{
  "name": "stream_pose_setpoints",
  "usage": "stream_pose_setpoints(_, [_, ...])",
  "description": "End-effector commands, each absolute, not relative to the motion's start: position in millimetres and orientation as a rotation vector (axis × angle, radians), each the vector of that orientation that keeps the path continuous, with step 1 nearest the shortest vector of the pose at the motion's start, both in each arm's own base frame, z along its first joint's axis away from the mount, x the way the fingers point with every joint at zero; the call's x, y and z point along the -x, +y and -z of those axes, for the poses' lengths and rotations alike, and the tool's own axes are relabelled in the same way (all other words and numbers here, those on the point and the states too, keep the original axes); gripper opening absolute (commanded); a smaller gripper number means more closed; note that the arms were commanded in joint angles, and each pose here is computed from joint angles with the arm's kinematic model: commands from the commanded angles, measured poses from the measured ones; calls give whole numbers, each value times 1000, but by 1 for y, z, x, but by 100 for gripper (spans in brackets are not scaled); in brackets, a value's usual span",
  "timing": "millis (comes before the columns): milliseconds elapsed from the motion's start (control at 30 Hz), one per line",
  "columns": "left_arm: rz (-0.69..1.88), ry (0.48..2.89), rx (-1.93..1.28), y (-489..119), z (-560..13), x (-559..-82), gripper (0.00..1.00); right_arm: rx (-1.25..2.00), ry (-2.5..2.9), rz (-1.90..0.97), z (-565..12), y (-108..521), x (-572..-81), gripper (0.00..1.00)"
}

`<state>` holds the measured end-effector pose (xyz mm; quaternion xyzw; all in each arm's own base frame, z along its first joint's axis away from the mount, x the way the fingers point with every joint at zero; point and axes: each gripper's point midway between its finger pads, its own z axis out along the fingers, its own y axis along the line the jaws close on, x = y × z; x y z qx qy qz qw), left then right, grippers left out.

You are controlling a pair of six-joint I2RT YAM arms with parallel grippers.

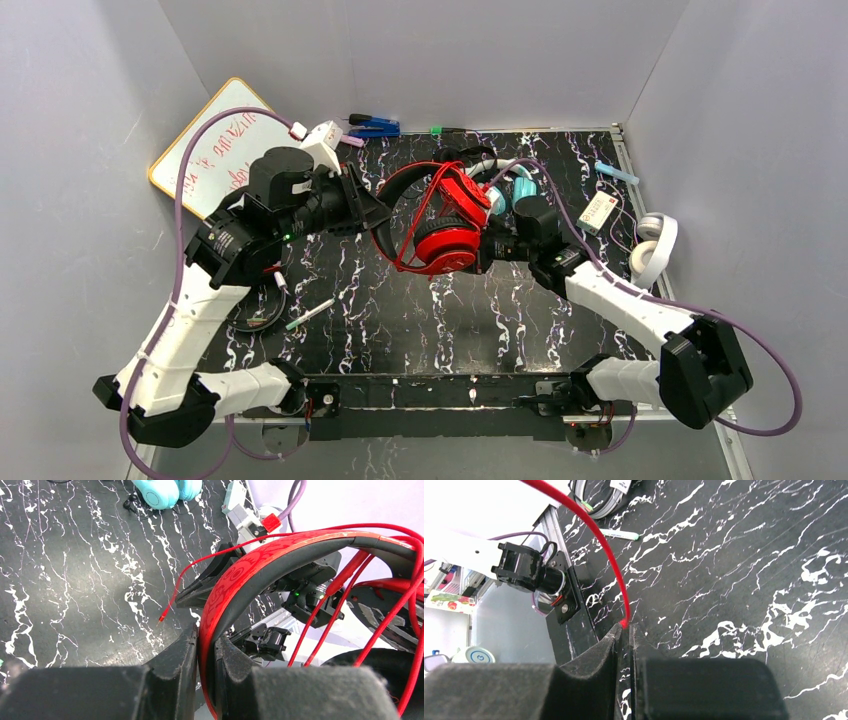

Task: Wrap the headphones
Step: Wrap the headphones cable around the headphones.

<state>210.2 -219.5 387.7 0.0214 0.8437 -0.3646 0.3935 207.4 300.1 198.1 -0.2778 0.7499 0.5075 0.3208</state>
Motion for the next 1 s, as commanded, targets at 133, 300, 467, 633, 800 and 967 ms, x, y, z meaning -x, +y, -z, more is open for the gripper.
stream_pose_setpoints(133, [1012,2060,-12,-225,-422,-210,0,751,1784,-1309,-225,310,-227,23])
stream_pose_setpoints(300, [987,2075,16,-223,-418,-215,0,755,1763,-1303,-226,308,-225,36])
stream_pose_setpoints(467, [953,2080,42,-219,-417,-218,0,741,1782,-1250,-217,301,-226,38])
stream_pose_setpoints(633, [956,2078,42,-219,-419,-217,0,697,1807,-1180,-213,296,-235,43])
stream_pose_setpoints(800, [934,2082,52,-215,-416,-218,0,666,1820,-1119,-211,290,-242,51])
stream_pose_setpoints(967, [931,2079,63,-215,-414,-219,0,640,1845,-1091,-205,289,-248,56])
